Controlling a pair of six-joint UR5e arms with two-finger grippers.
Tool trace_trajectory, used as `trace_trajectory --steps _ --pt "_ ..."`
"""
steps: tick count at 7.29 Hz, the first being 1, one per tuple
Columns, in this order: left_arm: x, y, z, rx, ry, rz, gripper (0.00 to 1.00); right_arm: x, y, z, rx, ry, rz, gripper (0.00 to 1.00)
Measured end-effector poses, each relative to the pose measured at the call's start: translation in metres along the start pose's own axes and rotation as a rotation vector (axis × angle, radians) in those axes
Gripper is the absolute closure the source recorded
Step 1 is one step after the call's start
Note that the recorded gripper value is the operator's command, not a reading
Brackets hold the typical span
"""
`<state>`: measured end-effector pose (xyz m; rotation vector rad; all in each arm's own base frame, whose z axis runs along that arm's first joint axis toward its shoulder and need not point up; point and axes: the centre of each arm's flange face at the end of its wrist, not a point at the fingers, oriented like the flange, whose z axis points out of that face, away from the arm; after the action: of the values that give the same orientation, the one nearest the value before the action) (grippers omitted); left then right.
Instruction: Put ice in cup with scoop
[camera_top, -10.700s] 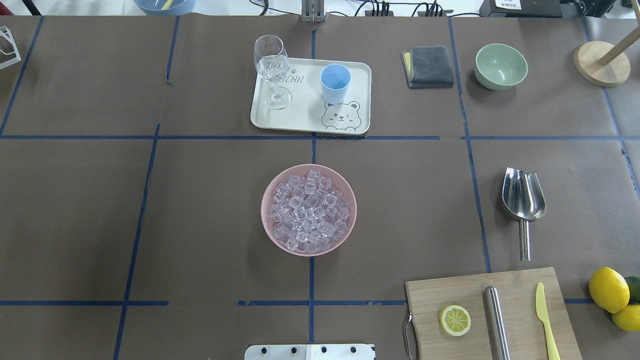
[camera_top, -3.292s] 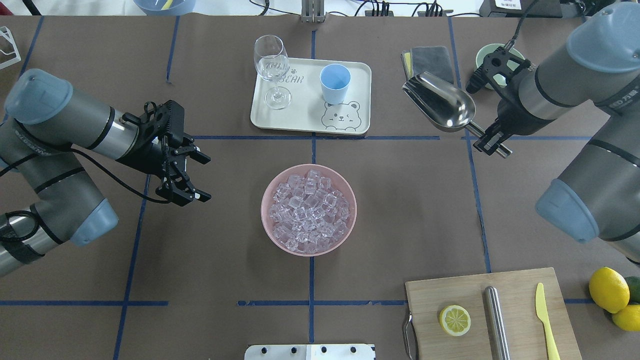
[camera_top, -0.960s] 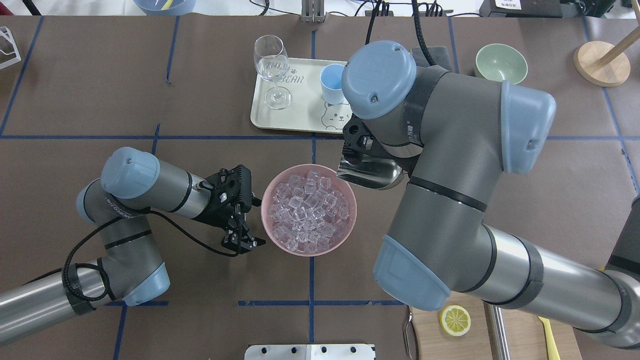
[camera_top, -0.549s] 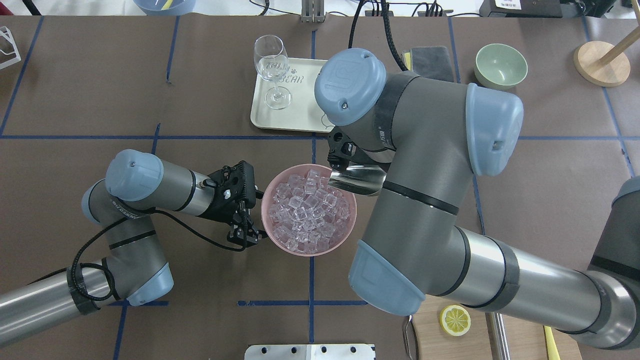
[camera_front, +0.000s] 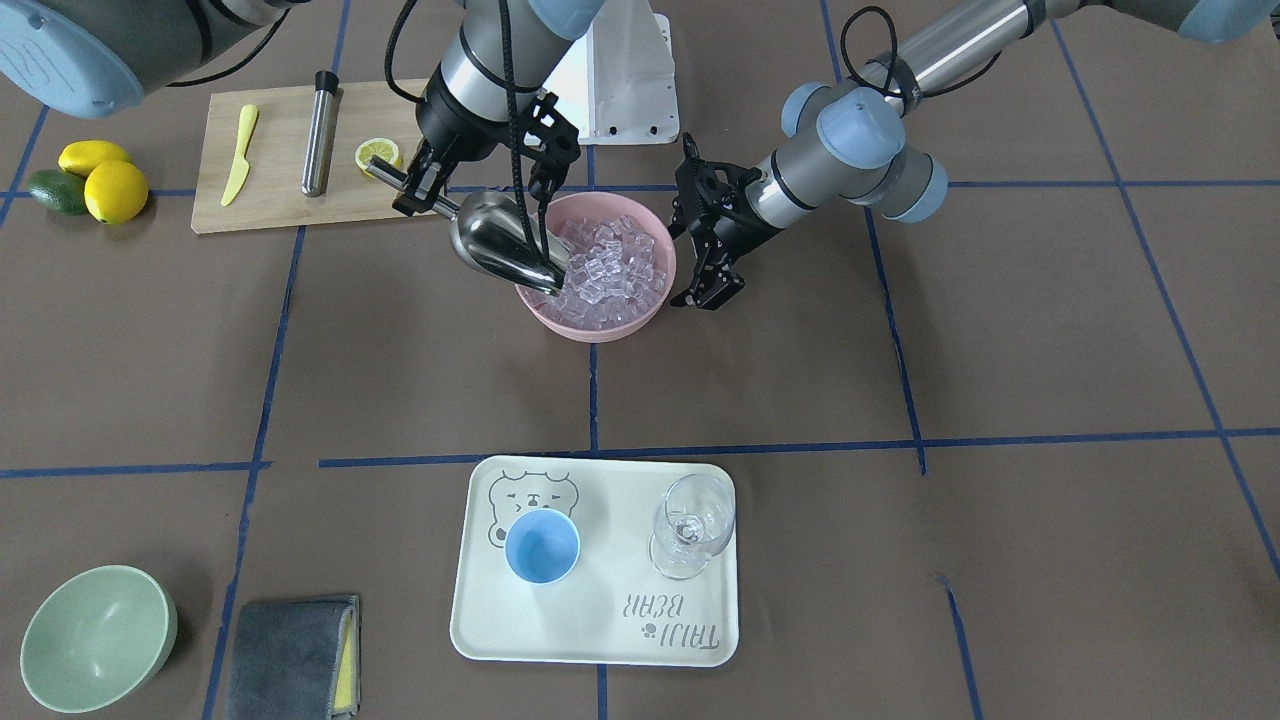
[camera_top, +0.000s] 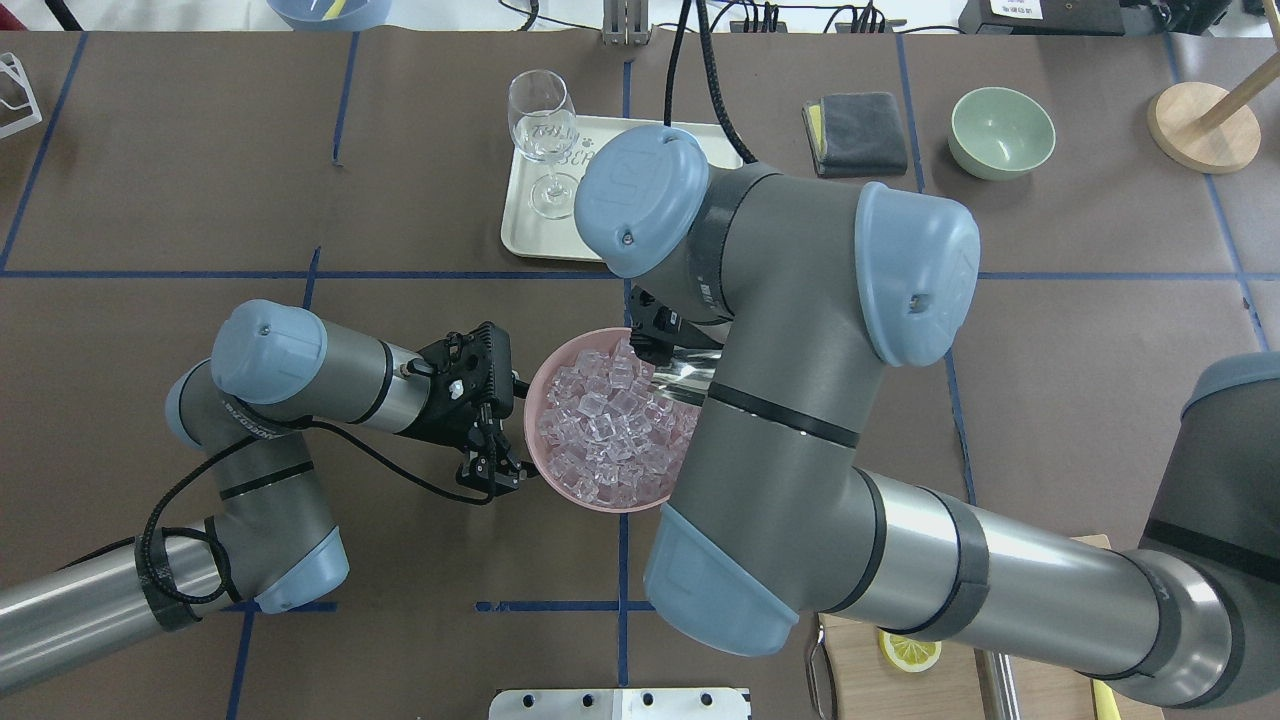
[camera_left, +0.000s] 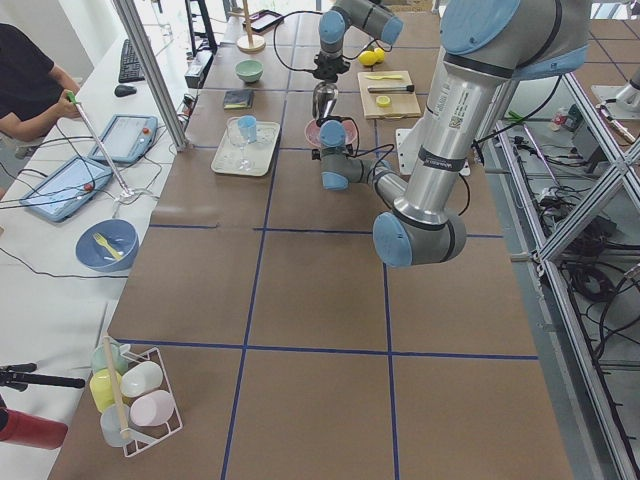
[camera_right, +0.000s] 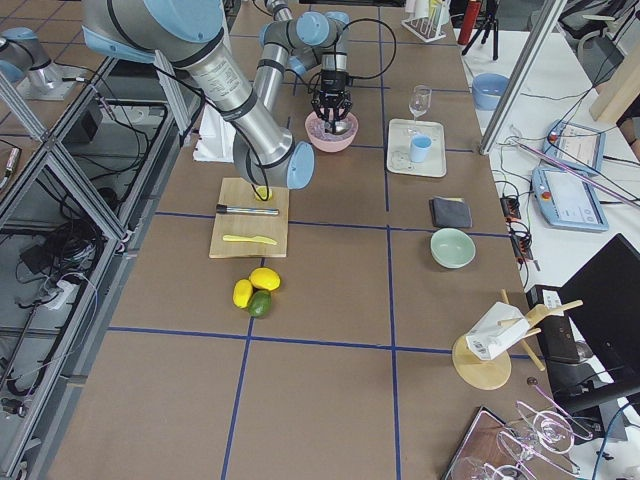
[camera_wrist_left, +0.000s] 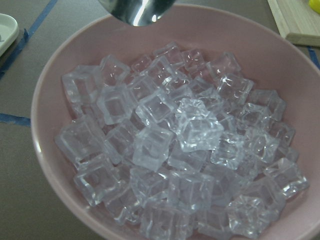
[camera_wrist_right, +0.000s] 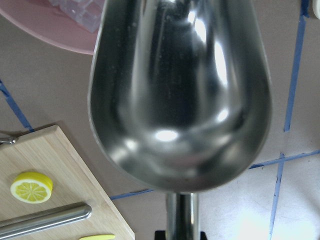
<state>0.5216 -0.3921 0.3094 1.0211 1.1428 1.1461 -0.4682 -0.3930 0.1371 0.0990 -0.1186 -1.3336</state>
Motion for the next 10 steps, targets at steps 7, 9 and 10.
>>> trace_trajectory --steps 7,9,10 --pt "0.003 0.002 0.001 0.008 0.012 0.004 0.0 -0.016 -0.005 0.021 -0.078 0.071 -0.061 1.0" --pt "0.01 0.006 0.002 -0.007 0.078 -0.002 0.0 -0.016 -0.005 0.019 -0.074 0.073 -0.062 1.0" --pt "0.013 0.007 0.001 -0.011 0.105 -0.004 0.0 -0.016 -0.005 0.018 -0.072 0.075 -0.062 1.0"
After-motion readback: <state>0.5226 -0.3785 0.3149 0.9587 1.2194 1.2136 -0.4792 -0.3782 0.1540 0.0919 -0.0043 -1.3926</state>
